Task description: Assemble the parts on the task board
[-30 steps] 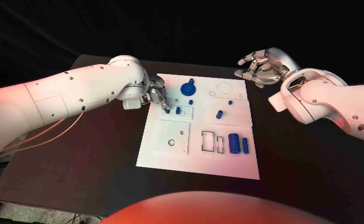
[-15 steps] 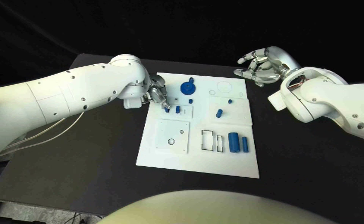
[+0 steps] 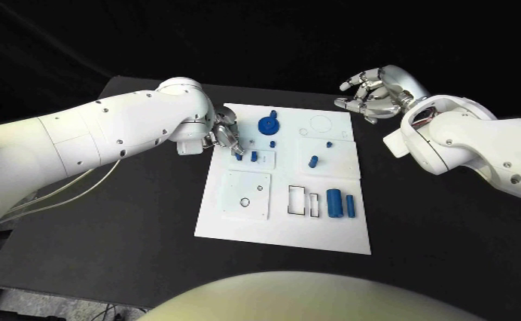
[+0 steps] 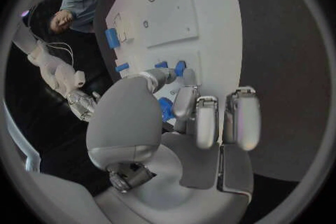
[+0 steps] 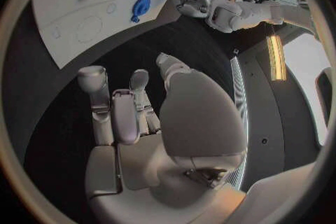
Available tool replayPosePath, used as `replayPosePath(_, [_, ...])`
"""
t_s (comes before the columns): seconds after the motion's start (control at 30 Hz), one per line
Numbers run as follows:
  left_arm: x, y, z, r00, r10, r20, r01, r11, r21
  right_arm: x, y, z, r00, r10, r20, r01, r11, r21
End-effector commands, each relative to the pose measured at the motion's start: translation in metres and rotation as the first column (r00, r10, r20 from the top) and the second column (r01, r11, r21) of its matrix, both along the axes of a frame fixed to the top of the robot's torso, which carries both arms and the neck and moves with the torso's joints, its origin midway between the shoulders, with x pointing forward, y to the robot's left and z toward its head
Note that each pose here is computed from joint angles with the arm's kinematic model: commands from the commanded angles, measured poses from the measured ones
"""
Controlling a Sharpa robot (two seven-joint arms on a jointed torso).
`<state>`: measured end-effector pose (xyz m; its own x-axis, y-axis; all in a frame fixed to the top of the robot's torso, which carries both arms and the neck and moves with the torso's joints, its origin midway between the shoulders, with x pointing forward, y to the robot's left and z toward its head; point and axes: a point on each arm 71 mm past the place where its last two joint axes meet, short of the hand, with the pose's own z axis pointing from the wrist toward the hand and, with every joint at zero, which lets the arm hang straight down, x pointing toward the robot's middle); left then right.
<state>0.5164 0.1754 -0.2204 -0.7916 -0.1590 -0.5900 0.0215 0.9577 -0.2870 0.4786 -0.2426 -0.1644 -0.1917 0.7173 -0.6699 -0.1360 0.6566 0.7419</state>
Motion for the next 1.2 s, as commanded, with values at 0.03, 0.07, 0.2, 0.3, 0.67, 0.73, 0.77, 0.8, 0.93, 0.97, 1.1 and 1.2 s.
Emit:
replayPosePath(0.03, [-0.0043,-0.0031,-0.0064,0.999,-0.014,-0.036,0.014,1.000,0.002,-0.0002,0.0007,0.0003,1.000,0.008,0.006,-0.008,1.000,0.001])
replayPosePath(0.07, [-0.0042,-0.0030,-0.0065,0.999,-0.013,-0.037,0.013,1.000,0.001,-0.0002,0.0006,0.0003,1.000,0.008,0.006,-0.008,1.000,0.001])
replayPosePath(0.2, [-0.0038,-0.0022,-0.0069,0.999,-0.005,-0.041,0.005,1.000,-0.001,-0.0001,0.0003,0.0003,1.000,0.007,0.007,-0.007,1.000,0.001])
replayPosePath(0.3, [-0.0034,-0.0016,-0.0071,0.999,0.000,-0.041,0.000,1.000,-0.001,0.0000,0.0002,0.0003,1.000,0.007,0.007,-0.007,1.000,0.001])
replayPosePath(0.67, [-0.0005,0.0019,-0.0071,0.999,0.032,-0.026,-0.032,0.999,0.004,0.0000,0.0002,0.0003,1.000,0.007,0.007,-0.007,1.000,0.001])
replayPosePath(0.73, [0.0001,0.0025,-0.0070,0.999,0.038,-0.022,-0.038,0.999,0.005,0.0000,0.0001,0.0003,1.000,0.007,0.008,-0.007,1.000,0.002])
replayPosePath(0.77, [0.0003,0.0027,-0.0070,0.999,0.040,-0.021,-0.040,0.999,0.005,0.0000,0.0001,0.0003,1.000,0.007,0.008,-0.007,1.000,0.002])
replayPosePath(0.8, [0.0004,0.0029,-0.0070,0.999,0.041,-0.019,-0.041,0.999,0.006,0.0000,0.0001,0.0003,1.000,0.007,0.008,-0.007,1.000,0.002])
replayPosePath(0.93, [0.0011,0.0032,-0.0070,0.999,0.044,-0.015,-0.044,0.999,0.011,0.0001,0.0000,0.0003,1.000,0.006,0.008,-0.006,1.000,0.002])
replayPosePath(0.97, [0.0012,0.0033,-0.0071,0.999,0.045,-0.014,-0.045,0.999,0.012,0.0001,0.0000,0.0003,1.000,0.006,0.009,-0.006,1.000,0.002])
replayPosePath(1.1, [0.0020,0.0041,-0.0072,0.999,0.052,-0.011,-0.051,0.999,0.016,0.0002,-0.0001,0.0004,1.000,0.006,0.010,-0.006,1.000,0.002])
replayPosePath(1.2, [0.0028,0.0053,-0.0072,0.998,0.059,-0.006,-0.059,0.998,0.018,0.0002,-0.0003,0.0004,1.000,0.006,0.010,-0.006,1.000,0.003])
